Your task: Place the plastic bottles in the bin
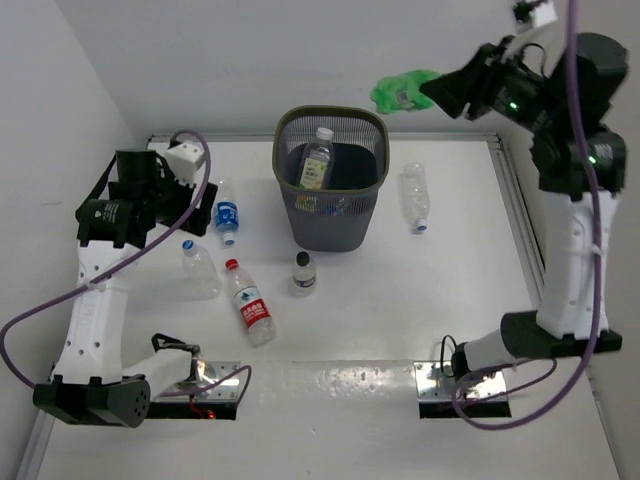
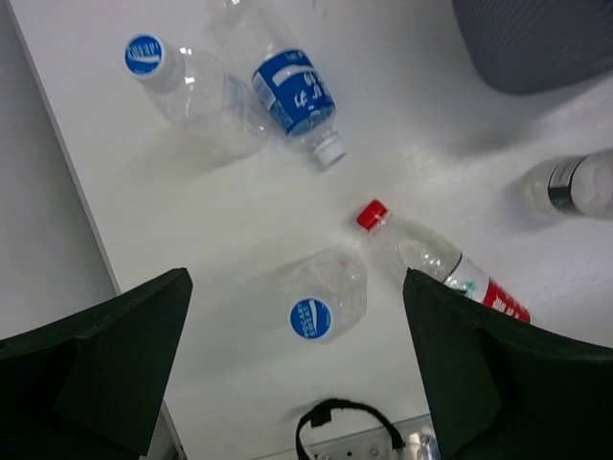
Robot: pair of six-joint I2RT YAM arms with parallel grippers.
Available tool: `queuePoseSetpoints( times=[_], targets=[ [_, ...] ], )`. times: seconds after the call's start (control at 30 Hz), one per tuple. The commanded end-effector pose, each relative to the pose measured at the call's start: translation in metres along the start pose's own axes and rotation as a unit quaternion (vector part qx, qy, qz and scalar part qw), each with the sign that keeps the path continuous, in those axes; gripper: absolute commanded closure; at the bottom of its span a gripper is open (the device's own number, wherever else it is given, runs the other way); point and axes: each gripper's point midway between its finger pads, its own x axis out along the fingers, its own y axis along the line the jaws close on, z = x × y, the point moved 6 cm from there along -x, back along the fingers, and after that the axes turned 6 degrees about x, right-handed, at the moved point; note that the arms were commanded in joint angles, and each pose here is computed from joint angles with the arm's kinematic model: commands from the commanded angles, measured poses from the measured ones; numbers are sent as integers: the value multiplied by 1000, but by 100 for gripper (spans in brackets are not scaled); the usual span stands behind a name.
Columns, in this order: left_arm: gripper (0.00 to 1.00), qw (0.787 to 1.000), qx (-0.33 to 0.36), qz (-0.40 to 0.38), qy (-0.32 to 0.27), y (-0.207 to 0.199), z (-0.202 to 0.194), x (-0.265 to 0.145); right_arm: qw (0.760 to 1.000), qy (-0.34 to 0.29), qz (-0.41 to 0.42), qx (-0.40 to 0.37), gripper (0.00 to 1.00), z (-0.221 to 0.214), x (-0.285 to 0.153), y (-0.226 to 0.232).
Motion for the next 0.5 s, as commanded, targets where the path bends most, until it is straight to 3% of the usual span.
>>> queuePoseSetpoints(
  times=[0.0,0.23,0.3,0.47],
  targets=[
    [1,999,31,6,-15,1,-4,-17,1000,16,-8,25,100,-13,60,-17],
    [1,999,46,-30,2,-7,-13,-21,989,141,-40,-31,100,-97,124,-26],
    [1,998,44,-34,10,-9,-16,-22,984,167,-55,-41,94,-116,131,-28],
    [1,996,48,-41,66,-11,-41,-7,969,206,-117,-68,27,-147,146,-42]
  ],
)
